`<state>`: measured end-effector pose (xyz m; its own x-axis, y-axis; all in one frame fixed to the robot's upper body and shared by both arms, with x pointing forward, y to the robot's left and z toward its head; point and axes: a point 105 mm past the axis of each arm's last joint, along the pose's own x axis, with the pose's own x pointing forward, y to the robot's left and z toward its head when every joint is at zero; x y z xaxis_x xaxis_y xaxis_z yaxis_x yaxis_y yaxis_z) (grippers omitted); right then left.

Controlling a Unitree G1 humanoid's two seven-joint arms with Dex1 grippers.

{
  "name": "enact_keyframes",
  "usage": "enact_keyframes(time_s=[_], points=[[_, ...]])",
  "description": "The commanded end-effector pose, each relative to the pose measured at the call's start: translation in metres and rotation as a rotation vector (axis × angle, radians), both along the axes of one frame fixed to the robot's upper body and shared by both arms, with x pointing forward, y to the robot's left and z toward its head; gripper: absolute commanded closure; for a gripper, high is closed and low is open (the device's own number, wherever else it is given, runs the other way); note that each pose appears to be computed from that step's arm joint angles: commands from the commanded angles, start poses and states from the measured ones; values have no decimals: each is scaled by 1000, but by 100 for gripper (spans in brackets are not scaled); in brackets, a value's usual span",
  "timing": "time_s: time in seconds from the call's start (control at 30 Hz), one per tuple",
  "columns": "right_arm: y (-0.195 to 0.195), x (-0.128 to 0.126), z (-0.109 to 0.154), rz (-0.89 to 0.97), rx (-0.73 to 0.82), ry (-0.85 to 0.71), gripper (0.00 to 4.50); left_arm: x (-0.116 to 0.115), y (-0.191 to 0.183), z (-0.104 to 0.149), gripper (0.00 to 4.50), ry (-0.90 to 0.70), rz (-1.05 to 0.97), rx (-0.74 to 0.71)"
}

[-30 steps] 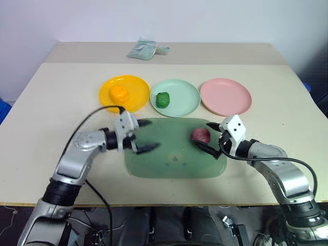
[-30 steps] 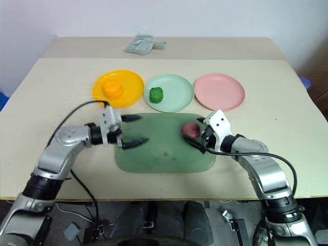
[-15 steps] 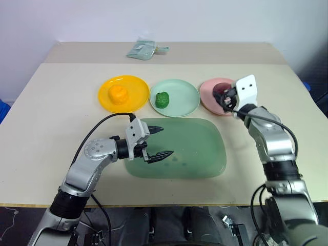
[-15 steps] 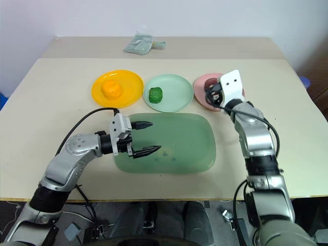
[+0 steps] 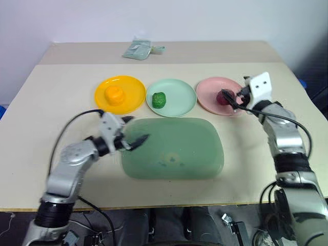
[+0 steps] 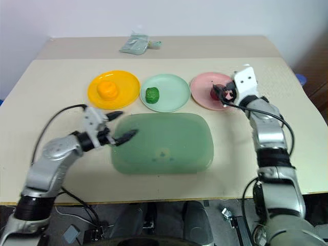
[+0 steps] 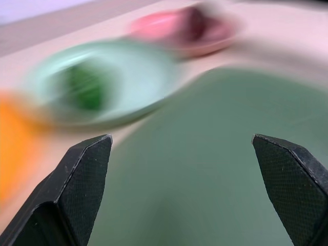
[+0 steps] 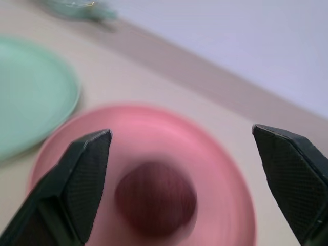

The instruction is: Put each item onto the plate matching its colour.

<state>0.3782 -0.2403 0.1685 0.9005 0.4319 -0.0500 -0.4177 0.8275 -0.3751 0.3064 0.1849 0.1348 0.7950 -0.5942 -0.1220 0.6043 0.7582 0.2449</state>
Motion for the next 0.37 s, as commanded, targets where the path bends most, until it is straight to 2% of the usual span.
enact_keyframes(time_s=[0.03,0.13,0.23,0.37], points=[[10,-43,1,250,12,100,4,-7,48,7,0,-34,139,31],[3,-71,-15,330,3,231,4,-22,82,0,0,2,226,61],[-8,-73,-15,299,12,261,4,-38,100,-8,0,43,275,75],[-8,-67,-12,305,23,267,4,-54,103,-12,0,70,293,51]])
